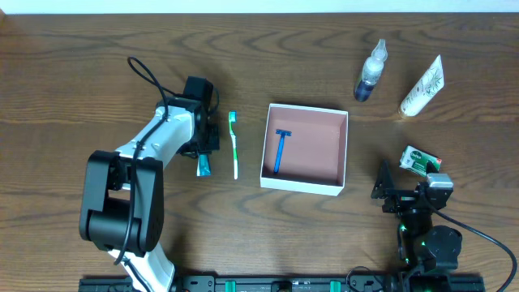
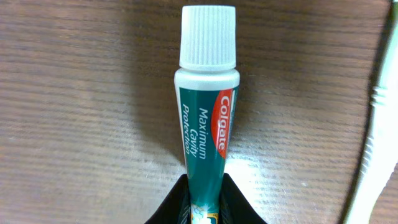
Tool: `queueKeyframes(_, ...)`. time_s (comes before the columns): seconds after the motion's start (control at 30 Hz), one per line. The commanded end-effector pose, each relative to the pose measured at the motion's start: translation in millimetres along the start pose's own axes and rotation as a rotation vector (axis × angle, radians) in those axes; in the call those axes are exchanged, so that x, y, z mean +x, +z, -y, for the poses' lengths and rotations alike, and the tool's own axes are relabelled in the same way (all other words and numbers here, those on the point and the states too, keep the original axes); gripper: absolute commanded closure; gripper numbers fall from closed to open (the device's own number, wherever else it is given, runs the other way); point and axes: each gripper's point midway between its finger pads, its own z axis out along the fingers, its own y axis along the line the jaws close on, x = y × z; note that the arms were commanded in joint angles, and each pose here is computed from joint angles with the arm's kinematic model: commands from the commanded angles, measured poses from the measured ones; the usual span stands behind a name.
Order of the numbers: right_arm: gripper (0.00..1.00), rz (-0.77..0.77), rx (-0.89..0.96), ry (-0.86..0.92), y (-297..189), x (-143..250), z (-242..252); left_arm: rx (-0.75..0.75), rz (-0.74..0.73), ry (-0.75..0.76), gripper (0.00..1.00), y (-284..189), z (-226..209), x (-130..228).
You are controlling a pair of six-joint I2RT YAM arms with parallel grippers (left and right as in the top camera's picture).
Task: Pack container
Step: 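Lift the toothpaste tube and carry it over the box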
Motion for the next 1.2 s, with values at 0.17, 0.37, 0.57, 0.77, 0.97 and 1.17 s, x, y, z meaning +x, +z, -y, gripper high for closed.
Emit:
queueKeyframes(0.17,0.01,0.001,0.002,-0.010,-0.2,0.4,0.9,0.066,0.203,0.003,0.86,-89.9,8.7,-32.6)
queueKeyframes(0.37,0.01,0.001,0.002,-0.010,-0.2,0.4,0.9,0.283,0.354,0.059,0.87,-167.0,43.4,-22.2)
queueKeyframes(0.57,0.01,0.001,0.002,-0.010,-0.2,0.4,0.9,0.401,0.460,0.202,0.87,-217.7,90.3,5.0)
queueKeyframes(0.77,0.01,0.001,0.002,-0.010,-0.2,0.4,0.9,0.403,0.491,0.263,0.87,-220.5,132.3,17.5)
queueKeyframes(0.97,0.01,0.001,0.002,-0.010,-0.2,0.4,0.9,0.374,0.490,0.300,0.87,-202.4,161.2,16.9)
queueKeyframes(1.17,0.01,0.001,0.002,-0.010,-0.2,0.4,0.9,0.342,0.419,0.282,0.87,-164.0,182.8,17.0)
